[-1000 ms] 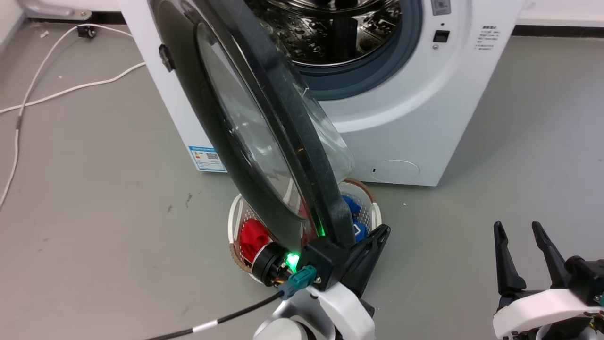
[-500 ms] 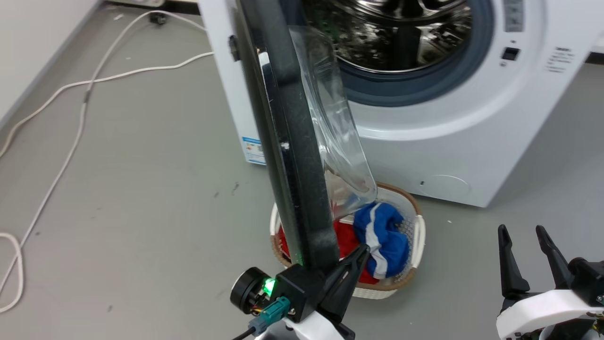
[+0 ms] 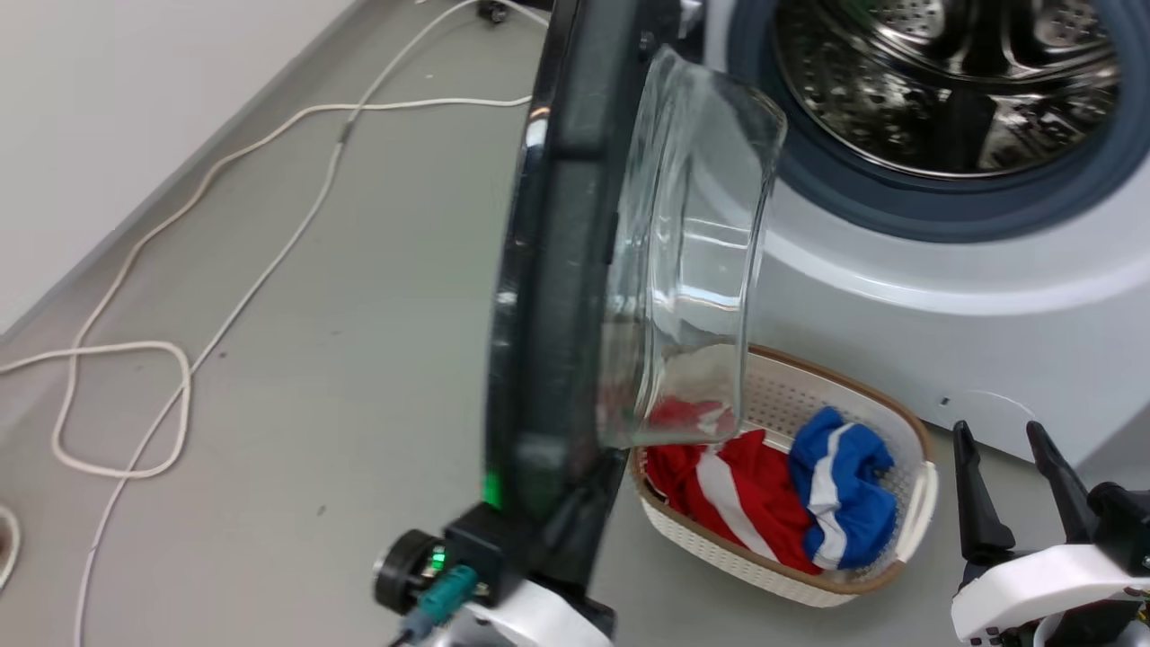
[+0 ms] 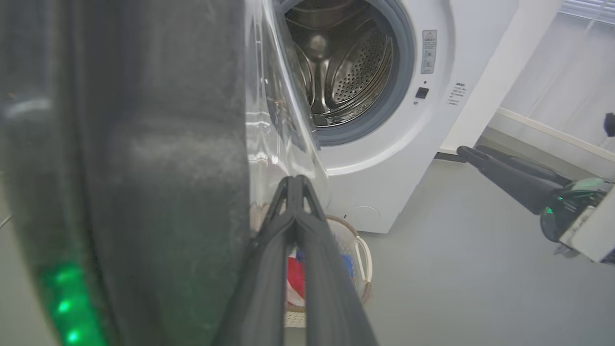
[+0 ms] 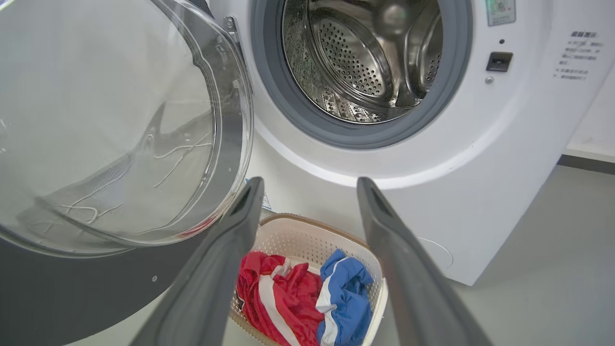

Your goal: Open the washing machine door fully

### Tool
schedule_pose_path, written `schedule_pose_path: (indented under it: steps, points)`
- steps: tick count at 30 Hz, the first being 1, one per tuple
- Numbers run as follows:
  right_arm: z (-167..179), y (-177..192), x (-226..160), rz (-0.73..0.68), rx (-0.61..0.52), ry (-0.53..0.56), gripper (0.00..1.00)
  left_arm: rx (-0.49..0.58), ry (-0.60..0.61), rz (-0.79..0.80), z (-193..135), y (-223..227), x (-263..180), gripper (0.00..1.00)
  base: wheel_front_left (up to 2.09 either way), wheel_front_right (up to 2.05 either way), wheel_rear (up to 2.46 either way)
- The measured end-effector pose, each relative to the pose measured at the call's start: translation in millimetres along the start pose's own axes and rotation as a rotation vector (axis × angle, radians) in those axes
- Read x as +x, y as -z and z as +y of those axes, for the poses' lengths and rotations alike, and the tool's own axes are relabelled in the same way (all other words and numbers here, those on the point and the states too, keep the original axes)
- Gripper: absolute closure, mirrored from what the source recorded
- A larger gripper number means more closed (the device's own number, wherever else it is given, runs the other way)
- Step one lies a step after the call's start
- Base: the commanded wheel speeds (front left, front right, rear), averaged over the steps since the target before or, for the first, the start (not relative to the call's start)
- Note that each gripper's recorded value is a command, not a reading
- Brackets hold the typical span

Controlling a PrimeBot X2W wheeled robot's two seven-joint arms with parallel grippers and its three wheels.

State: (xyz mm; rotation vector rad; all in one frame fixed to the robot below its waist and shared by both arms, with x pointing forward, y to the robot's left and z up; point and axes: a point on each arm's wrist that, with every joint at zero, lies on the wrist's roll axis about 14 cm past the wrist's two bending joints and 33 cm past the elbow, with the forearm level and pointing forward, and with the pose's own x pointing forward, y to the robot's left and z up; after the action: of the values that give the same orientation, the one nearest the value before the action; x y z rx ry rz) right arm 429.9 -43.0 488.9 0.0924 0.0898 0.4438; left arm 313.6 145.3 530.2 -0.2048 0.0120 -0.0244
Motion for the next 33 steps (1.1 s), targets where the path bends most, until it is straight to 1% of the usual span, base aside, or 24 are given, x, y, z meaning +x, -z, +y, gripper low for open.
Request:
schedule_pose_path:
  steps: [2,5,13,16,20,23,25,28,33]
  points:
    - [8.4,-0.9,6.0,-0.003,-0.001,-0.026,0.0,0.007,-0.086,-0.013,24.4,-3.4,-5.1,1.0,0.0,0.0,0.0]
    - [18.6,1.6,13.4,0.007,-0.005,-0.058,0.0,0.016,-0.184,-0.025,53.8,-6.5,-12.6,1.0,0.0,0.0,0.0]
    - [25.7,4.7,22.9,0.019,-0.001,-0.083,0.0,0.048,-0.37,-0.054,122.0,-16.3,-22.1,1.0,0.0,0.0,0.0]
    - [20.0,7.6,21.2,0.028,0.0,-0.068,0.0,0.039,-0.416,-0.066,143.7,-19.8,-22.7,1.0,0.0,0.0,0.0]
    - [10.9,9.3,18.7,0.032,0.002,-0.043,0.0,0.075,-0.458,-0.07,172.4,-24.9,-21.3,1.0,0.0,0.0,0.0]
    - [2.7,9.1,18.3,0.031,0.001,-0.021,0.0,0.082,-0.485,-0.078,189.6,-29.0,-17.5,1.0,0.0,0.0,0.0]
    - [-3.4,9.9,17.9,0.033,0.004,-0.005,0.0,0.062,-0.507,-0.088,201.3,-31.4,-14.8,1.0,0.0,0.0,0.0]
    - [-12.9,13.5,15.4,0.041,0.004,0.021,0.0,0.061,-0.539,-0.097,219.1,-35.0,-11.7,1.0,0.0,0.0,0.0]
    - [-26.8,17.5,14.8,0.048,0.009,0.058,0.0,0.072,-0.572,-0.096,243.3,-37.5,-4.3,1.0,0.0,0.0,0.0]
